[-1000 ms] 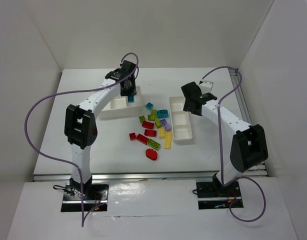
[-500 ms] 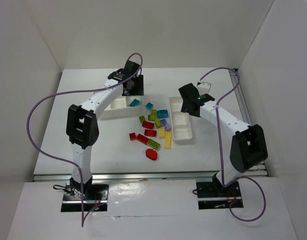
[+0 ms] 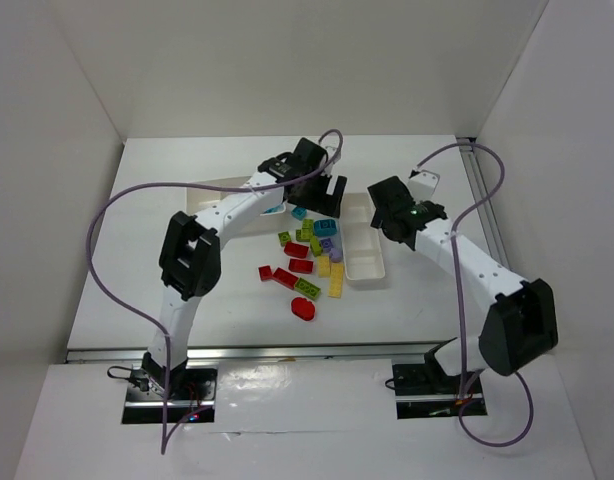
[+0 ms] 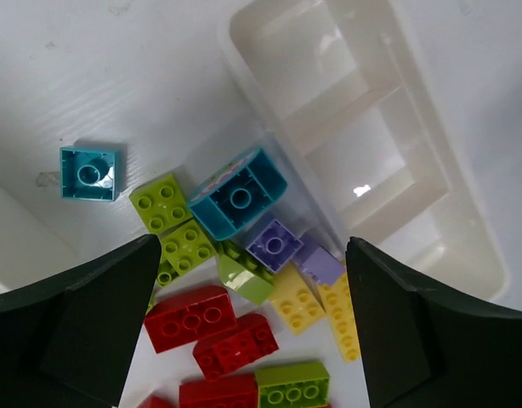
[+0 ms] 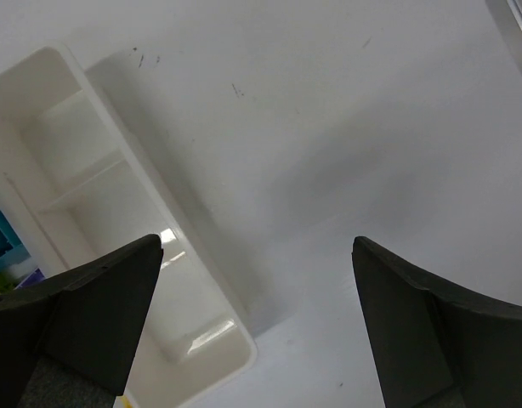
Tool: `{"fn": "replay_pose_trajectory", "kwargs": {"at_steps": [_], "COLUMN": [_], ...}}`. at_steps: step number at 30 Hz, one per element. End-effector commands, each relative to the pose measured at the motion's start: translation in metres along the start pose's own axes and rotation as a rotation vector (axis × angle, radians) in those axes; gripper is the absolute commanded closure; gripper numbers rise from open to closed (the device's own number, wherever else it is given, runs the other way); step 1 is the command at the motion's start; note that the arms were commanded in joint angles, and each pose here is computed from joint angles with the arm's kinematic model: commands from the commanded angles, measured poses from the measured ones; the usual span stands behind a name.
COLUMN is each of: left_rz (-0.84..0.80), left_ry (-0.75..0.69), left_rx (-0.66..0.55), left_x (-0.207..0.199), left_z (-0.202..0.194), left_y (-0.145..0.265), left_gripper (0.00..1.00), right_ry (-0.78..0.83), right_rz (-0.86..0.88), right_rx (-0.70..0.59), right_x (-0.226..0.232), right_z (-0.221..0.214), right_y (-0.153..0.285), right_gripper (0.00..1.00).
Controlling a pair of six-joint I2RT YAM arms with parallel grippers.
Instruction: Sort the legos into containers by color
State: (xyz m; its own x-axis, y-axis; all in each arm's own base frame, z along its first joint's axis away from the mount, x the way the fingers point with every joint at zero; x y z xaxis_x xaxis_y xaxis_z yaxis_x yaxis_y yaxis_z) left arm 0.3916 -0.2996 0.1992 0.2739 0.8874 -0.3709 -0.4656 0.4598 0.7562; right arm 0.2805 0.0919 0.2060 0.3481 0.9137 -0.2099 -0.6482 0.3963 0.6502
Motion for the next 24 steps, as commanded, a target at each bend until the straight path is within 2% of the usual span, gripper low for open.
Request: {"fn": "replay_pose_trajectory", "kwargs": {"at_steps": [1, 7, 18, 24], "left_rz": [-0.004, 0.055, 0.032, 0.081], "left_ry": [-0.088, -0.137, -0.179, -0.204], "left_rx": [0.028, 0.042, 0.108, 0.056], "left_x": [0.009, 0.025, 0.022, 0.022], "left_z": [-0.002, -0.015, -0.038, -0.030], "left_y": [-0.013, -0.023, -0.048, -0.065], "left_gripper": [0.00, 0.08, 0.08, 0.12], "right_ry": [-0.106, -0.156, -0.151, -0.151], "right_rz": [-0.030, -0.027, -0.045, -0.045], "right_rx": [-0.070, -0.078, -0.055, -0.055], "right_x": [-0.023, -0.039, -0.036, -0.036], "right_z": [0.005, 0.001, 0.006, 0.006], "right_y": [0.017, 0.015, 0.011, 0.011], "right_gripper": [0.00, 0.00, 0.00, 0.00]}}
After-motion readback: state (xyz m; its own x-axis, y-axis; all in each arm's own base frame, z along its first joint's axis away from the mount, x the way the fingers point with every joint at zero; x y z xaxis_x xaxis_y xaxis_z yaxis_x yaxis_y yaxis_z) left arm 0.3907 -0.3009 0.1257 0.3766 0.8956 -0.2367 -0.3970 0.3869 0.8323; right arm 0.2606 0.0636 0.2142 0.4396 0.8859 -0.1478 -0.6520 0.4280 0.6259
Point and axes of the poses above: each gripper's point midway between its finger pads, its own y axis back along the fingers, its own x axis along the line the jaws close on, z = x × y, the point moved 8 cm from there along y, back along the fingers, and after that the axes turned 13 degrees about y, right-handed, at the moved point
